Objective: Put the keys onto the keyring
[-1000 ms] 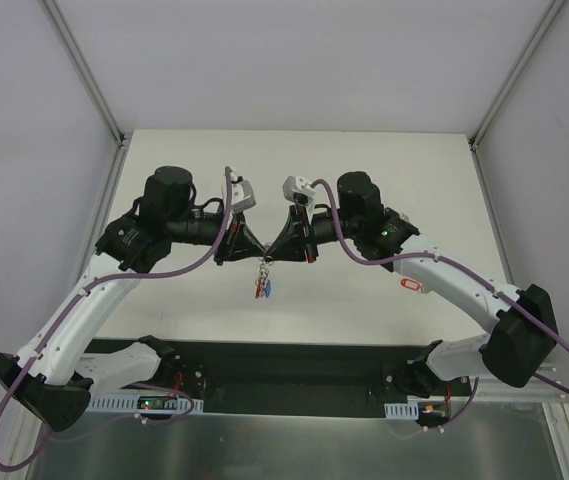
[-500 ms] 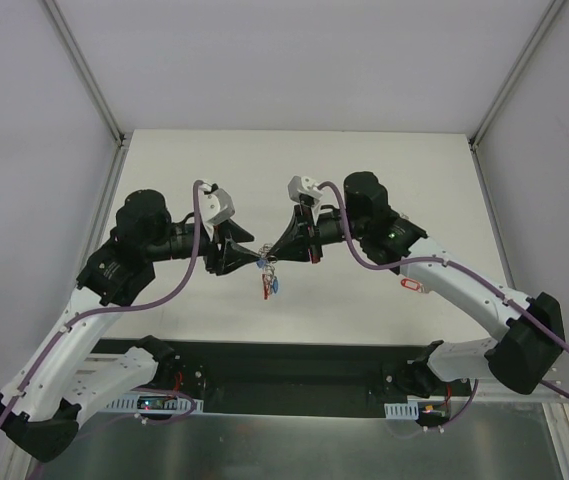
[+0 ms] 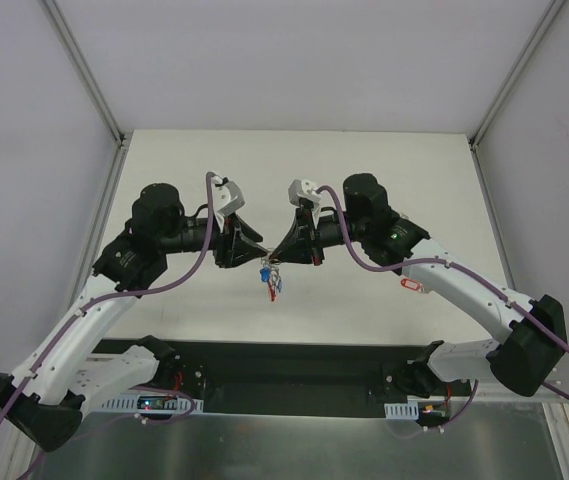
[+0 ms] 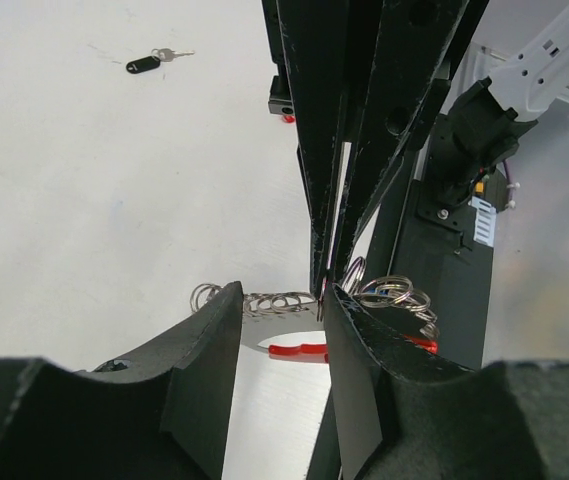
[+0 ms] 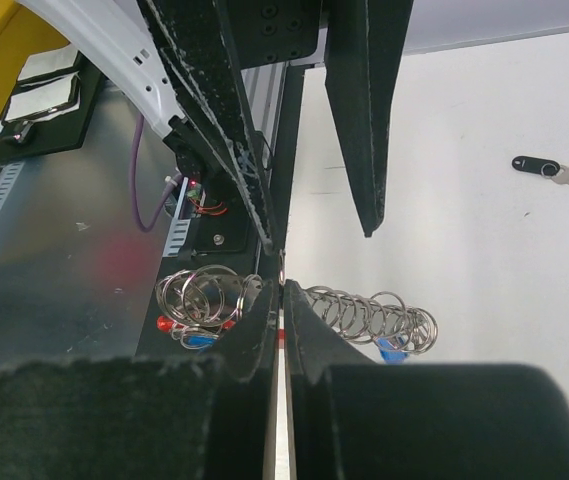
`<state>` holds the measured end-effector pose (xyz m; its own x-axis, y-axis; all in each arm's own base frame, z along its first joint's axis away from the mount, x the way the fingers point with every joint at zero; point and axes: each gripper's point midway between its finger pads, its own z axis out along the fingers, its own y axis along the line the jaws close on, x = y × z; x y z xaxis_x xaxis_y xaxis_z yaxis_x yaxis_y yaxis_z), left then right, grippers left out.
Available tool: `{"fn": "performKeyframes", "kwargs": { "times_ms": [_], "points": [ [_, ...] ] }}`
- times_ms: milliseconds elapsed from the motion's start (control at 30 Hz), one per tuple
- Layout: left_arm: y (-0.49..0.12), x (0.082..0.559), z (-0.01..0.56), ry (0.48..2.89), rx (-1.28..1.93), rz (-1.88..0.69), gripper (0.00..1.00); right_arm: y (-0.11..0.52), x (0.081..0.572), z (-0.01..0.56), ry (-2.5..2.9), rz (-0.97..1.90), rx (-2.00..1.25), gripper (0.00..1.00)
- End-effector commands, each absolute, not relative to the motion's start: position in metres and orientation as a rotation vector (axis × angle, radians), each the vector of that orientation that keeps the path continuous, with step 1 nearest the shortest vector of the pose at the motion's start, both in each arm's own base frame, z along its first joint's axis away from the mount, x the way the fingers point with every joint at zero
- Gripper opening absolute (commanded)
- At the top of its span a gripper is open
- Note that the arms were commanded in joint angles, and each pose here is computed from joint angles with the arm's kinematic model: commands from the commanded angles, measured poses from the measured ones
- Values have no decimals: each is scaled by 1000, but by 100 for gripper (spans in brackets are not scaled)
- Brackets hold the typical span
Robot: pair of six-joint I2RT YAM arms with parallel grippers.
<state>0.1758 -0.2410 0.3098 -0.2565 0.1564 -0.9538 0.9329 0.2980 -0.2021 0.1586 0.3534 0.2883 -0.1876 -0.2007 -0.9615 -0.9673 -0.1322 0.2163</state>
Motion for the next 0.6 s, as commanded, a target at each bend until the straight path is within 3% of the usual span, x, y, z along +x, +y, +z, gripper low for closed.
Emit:
{"fn": "performKeyframes", "kwargs": {
  "times_ms": [0, 133, 567],
  "points": [
    [-250, 167, 319, 1585, 1052, -1137, 38, 354, 157, 316, 1307, 1341, -1370, 1],
    [-250, 165, 314, 1596, 1060, -1149, 38, 355, 157, 317, 1305, 1340, -1371, 1],
    [-251, 172, 294, 1645, 1061, -1136, 24, 360, 160, 317, 1314, 1333, -1368, 1]
  ]
}}
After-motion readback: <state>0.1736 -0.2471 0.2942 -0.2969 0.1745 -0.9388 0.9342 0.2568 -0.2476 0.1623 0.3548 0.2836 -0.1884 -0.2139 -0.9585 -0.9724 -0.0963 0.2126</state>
